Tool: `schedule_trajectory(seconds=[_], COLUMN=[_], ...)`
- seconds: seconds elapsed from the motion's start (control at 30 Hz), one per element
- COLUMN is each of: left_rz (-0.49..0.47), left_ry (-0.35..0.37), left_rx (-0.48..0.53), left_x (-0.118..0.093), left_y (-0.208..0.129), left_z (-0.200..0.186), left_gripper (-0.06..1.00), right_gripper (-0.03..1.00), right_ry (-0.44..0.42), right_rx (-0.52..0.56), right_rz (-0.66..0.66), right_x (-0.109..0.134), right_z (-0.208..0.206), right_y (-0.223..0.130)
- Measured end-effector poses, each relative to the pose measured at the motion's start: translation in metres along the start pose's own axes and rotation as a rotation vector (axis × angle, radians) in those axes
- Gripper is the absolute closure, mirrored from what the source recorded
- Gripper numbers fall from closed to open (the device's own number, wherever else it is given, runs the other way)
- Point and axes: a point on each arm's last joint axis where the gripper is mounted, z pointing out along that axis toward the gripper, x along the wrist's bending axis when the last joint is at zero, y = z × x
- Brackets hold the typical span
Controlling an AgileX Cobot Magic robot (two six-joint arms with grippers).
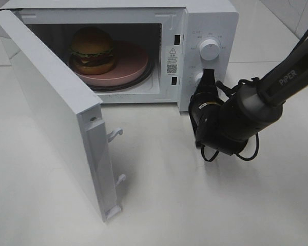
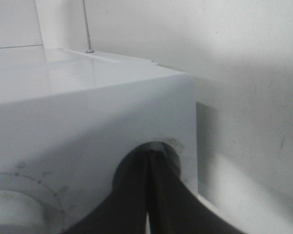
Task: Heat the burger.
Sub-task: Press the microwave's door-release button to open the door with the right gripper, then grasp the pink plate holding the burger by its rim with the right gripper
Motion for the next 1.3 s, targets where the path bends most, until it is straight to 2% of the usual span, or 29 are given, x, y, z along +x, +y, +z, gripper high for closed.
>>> schedule_trajectory(seconds=[0.6,0.73,0.97,1.17,1.23,1.3], left_rz=[0.0,0.0,0.0,0.0,0.0,0.0], left_ry=[0.0,0.0,0.0,0.0,0.0,0.0], left_rx=[0.0,0.0,0.0,0.0,0.0,0.0], left_x=[0.0,0.0,0.0,0.0,0.0,0.0], left_y=[0.0,0.0,0.0,0.0,0.0,0.0], left_z=[0.0,0.0,0.0,0.0,0.0,0.0], left_gripper=[-0.04,-0.04,-0.04,-0.04,-0.04,-0.04], right_gripper=[0.96,0.96,0.96,0.96,0.95,0.95], right_ry=[-0.037,-0.07,-0.073,-0.104,-0.132,-0.135], right_rx=[0.083,0.105,0.136,0.183,0.233,0.246], right_rz=[-0.054,-0.101,-0.147,-0.271,-0.379,-0.41], right_x=[0.012,0.01,0.015,0.019,0.023,0.024], right_z=[-0.024,-0.033,-0.049,-0.068,-0.079,-0.082], right_y=[0.01,0.014,0.024,0.033,0.036,0.037])
